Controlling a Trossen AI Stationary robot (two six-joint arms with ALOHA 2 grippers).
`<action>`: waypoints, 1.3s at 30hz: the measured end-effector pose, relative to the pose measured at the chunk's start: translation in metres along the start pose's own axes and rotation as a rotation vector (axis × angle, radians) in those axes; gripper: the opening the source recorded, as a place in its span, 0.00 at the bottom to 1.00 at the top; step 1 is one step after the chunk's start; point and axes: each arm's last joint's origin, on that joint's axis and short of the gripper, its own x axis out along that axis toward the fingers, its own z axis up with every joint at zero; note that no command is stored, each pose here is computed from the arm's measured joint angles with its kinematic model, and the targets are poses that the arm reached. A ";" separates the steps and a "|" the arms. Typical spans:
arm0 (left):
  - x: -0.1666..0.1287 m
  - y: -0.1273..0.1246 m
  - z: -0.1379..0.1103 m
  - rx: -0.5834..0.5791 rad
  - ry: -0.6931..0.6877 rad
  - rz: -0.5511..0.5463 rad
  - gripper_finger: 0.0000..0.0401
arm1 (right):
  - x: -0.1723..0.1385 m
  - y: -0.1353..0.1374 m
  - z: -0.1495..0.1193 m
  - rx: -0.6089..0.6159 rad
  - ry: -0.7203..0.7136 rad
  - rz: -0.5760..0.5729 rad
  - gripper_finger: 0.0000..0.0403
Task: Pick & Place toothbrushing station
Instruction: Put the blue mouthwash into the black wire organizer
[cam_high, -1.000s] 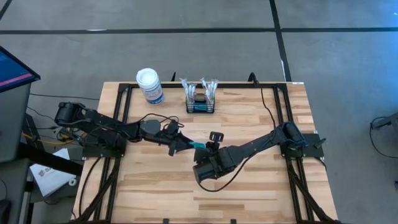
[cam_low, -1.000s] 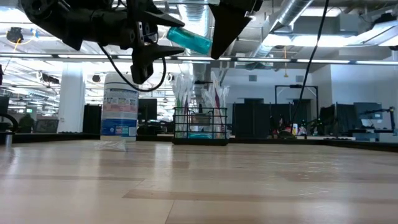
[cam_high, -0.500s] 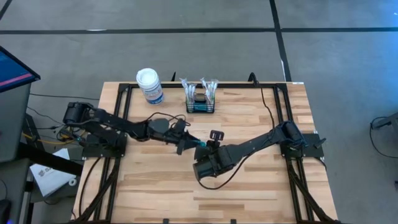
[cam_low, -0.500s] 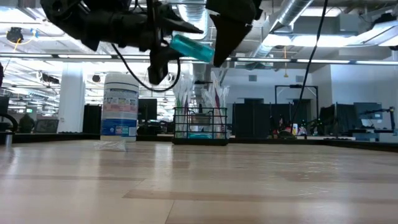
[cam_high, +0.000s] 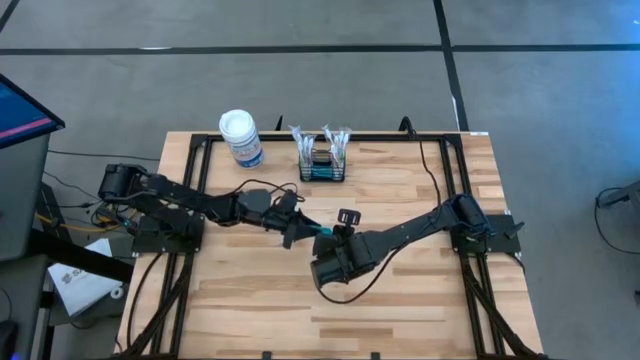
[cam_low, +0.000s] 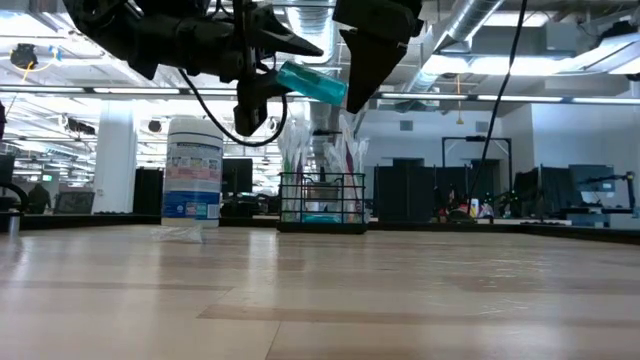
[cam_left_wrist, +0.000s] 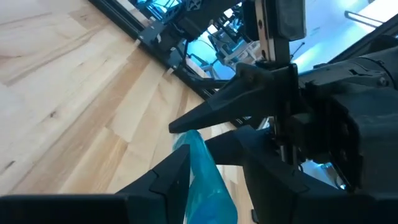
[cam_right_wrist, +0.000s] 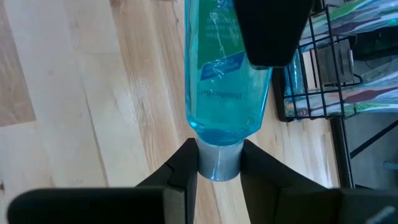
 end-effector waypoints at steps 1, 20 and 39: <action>0.000 0.000 0.000 0.000 0.001 0.003 0.35 | 0.001 -0.001 0.000 0.002 0.002 -0.001 0.20; 0.000 0.003 -0.002 0.018 0.039 0.021 0.32 | -0.002 -0.002 -0.002 -0.003 0.010 -0.009 0.20; -0.001 0.007 -0.003 0.115 0.062 0.030 0.17 | -0.008 0.000 -0.004 -0.037 -0.003 -0.002 0.39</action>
